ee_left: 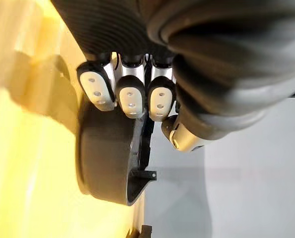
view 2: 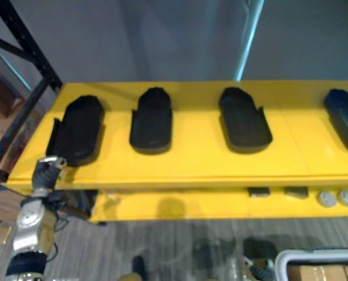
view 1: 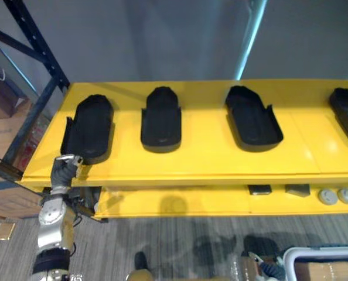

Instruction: Walk over and take plastic housings, then place them on the shelf

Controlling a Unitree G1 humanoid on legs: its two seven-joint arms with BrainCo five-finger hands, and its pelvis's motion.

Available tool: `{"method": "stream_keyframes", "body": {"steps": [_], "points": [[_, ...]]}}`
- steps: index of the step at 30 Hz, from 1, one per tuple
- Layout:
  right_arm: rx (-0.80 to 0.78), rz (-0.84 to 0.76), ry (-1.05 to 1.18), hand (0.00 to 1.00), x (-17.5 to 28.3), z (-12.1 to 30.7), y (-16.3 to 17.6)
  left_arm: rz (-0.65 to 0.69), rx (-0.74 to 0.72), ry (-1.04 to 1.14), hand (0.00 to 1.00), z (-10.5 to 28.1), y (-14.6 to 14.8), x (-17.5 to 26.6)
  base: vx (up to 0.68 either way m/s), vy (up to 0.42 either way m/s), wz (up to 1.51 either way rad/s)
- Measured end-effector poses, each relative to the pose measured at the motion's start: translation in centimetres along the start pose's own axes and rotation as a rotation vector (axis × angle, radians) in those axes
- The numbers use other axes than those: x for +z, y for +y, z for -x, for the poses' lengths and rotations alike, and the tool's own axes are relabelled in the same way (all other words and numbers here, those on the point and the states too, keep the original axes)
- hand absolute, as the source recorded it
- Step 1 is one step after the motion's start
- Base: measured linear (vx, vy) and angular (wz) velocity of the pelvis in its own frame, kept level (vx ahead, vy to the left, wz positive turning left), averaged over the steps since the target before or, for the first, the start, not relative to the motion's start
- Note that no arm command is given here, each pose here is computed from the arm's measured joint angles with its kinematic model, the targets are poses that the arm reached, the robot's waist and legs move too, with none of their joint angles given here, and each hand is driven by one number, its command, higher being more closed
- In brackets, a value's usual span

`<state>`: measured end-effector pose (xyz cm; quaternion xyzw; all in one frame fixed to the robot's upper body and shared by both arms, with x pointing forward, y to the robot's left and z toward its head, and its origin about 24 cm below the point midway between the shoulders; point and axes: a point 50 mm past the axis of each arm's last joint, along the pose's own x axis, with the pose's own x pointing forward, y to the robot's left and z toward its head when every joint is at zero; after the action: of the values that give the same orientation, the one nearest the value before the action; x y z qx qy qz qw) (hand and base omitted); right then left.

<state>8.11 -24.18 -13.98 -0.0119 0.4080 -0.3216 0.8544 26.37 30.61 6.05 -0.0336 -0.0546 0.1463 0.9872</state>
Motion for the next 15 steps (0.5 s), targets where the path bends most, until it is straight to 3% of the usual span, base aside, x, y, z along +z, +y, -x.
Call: {"method": "stream_keyframes", "body": {"steps": [15], "points": [[0.029, 0.02, -0.009, 0.0, 0.1, 0.0, 0.2, 0.022, 0.016, -0.04, 1.0, -1.4, -1.1, 1.0, 0.0, -0.001, -0.03]]}}
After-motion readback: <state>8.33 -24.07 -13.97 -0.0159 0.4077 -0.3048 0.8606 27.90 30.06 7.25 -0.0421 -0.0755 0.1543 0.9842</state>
